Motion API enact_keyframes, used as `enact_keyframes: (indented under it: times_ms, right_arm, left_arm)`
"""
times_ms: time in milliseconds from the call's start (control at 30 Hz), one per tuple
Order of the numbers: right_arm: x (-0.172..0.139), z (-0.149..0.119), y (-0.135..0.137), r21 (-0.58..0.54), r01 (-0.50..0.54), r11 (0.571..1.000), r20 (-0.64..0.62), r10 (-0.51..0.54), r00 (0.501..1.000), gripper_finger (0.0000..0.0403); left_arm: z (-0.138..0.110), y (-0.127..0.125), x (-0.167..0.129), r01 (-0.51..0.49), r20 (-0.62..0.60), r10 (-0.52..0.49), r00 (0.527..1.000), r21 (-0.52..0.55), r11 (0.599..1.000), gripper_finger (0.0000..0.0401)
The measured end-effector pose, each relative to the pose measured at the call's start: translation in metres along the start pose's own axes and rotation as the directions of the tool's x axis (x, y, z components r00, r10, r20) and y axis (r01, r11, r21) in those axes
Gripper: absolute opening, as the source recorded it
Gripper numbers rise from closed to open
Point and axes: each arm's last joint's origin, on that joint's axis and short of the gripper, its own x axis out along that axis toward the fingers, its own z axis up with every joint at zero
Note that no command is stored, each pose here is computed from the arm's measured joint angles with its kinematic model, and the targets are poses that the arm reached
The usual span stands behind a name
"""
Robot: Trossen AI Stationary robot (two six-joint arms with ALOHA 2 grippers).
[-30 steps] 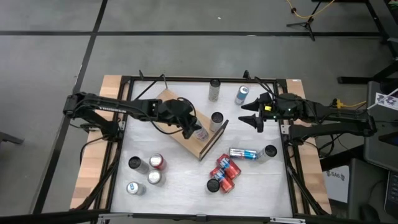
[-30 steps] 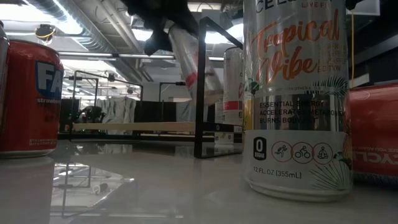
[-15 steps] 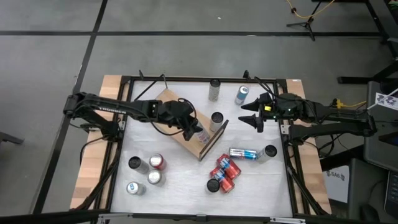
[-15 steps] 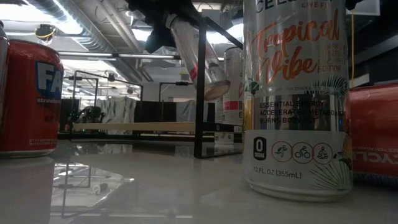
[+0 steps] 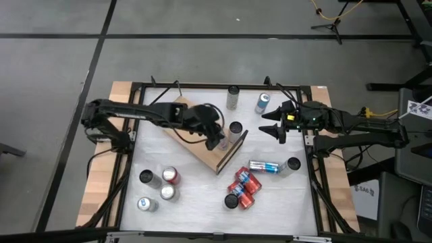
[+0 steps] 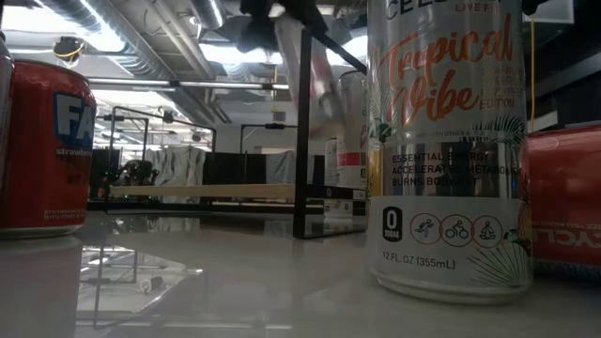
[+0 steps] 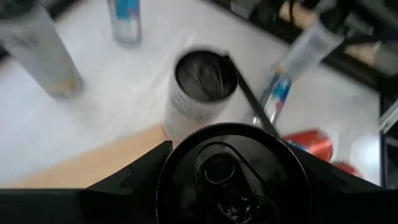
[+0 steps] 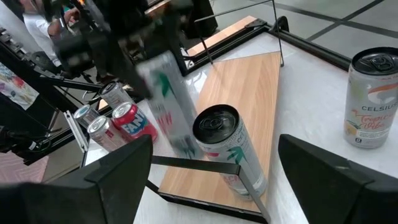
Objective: Place canned beverage on shelf
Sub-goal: Put the top white-pink soda can on the shelf aligned with the other white-pink soda can
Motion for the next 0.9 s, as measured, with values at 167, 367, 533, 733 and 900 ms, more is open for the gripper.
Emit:
enact_keyframes:
  times_ms: [167,367,533,733,900]
  right_arm:
    - [0.000,0.000,0.000,0.000,0.000,1.000,0.000,0.000,1.000,0.0342]
    - [0.000,0.000,0.000,-0.003,0.000,1.000,0.000,0.000,1.000,0.0342]
    - [0.000,0.000,0.000,-0.025,0.000,1.000,-0.001,0.000,1.000,0.0342]
    - [0.000,0.000,0.000,-0.025,0.000,1.000,0.000,0.000,1.000,0.0342]
    - [0.000,0.000,0.000,-0.026,0.000,1.000,0.000,0.000,1.000,0.0342]
  left_arm:
    - [-0.002,-0.008,0.019,-0.015,-0.042,0.017,0.999,0.043,0.999,0.0242]
    - [-0.009,-0.011,0.037,-0.045,-0.077,0.050,0.996,0.058,0.997,0.0242]
    - [-0.013,-0.014,0.045,-0.060,-0.080,0.065,0.995,0.067,0.996,0.0242]
    - [-0.016,-0.015,0.052,-0.081,-0.084,0.087,0.993,0.074,0.994,0.0242]
    - [-0.016,-0.016,0.056,-0.077,-0.071,0.082,0.994,0.071,0.994,0.0244]
